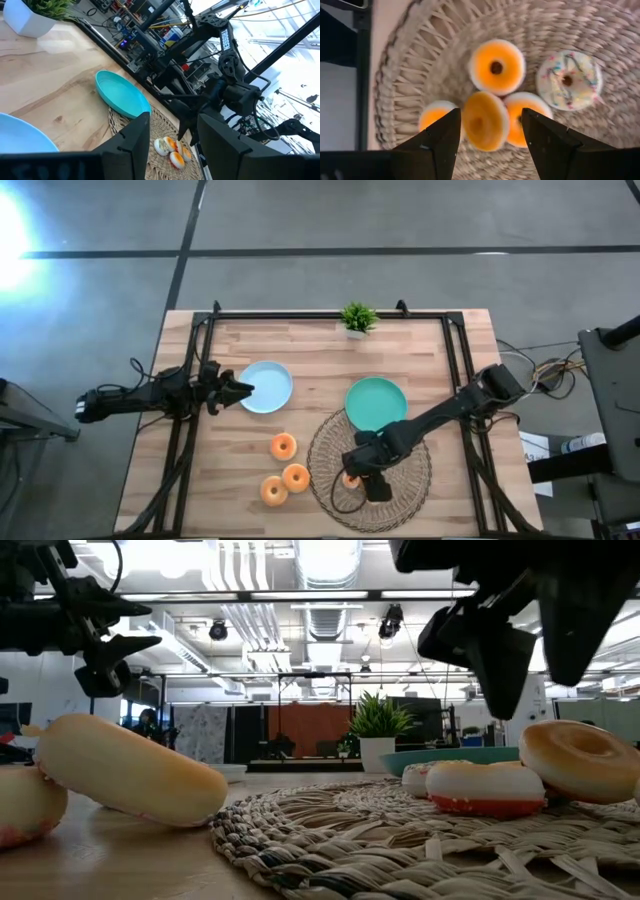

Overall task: Pick & Place donuts
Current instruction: Put the small orange donut on the green plate

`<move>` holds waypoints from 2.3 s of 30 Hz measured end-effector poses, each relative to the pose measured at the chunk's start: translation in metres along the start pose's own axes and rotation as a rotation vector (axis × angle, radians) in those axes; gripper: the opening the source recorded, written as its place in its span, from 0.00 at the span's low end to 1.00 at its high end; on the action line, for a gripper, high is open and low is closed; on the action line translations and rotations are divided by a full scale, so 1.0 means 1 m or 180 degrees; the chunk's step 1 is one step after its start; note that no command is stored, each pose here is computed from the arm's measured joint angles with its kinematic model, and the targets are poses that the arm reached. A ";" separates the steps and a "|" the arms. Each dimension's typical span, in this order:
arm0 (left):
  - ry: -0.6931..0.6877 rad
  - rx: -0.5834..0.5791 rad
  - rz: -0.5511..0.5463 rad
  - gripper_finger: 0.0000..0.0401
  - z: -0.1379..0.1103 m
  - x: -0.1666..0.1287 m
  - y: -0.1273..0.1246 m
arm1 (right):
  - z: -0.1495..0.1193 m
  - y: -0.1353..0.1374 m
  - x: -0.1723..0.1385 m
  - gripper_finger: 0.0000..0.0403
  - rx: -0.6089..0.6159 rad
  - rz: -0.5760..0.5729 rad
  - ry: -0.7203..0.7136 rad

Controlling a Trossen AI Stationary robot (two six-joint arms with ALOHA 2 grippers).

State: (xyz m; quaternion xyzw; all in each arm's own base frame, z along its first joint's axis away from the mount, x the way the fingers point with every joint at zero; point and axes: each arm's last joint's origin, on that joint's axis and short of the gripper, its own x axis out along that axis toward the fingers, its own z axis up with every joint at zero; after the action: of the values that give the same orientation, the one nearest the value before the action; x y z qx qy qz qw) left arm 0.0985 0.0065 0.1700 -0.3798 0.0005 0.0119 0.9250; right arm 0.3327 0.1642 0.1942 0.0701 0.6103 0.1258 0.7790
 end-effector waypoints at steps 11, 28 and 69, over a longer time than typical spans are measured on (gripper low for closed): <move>-0.0001 0.0001 -0.0001 0.35 0.000 0.000 0.000 | -0.004 0.004 0.007 0.50 -0.0020 0.0019 0.0088; -0.0004 0.0000 -0.0002 0.35 0.000 0.000 0.000 | -0.005 0.001 0.027 0.41 0.0193 0.0077 0.0282; -0.0803 -0.0518 0.0058 0.35 0.014 -0.001 -0.006 | 0.006 -0.011 -0.079 0.04 -0.0542 -0.3199 -0.0467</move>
State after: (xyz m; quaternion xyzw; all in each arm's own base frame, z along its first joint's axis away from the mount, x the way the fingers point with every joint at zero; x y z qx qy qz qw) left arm 0.0973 0.0124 0.1842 -0.4490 -0.1133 0.0679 0.8837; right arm 0.3217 0.1317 0.2668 -0.2869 0.5000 -0.2202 0.7869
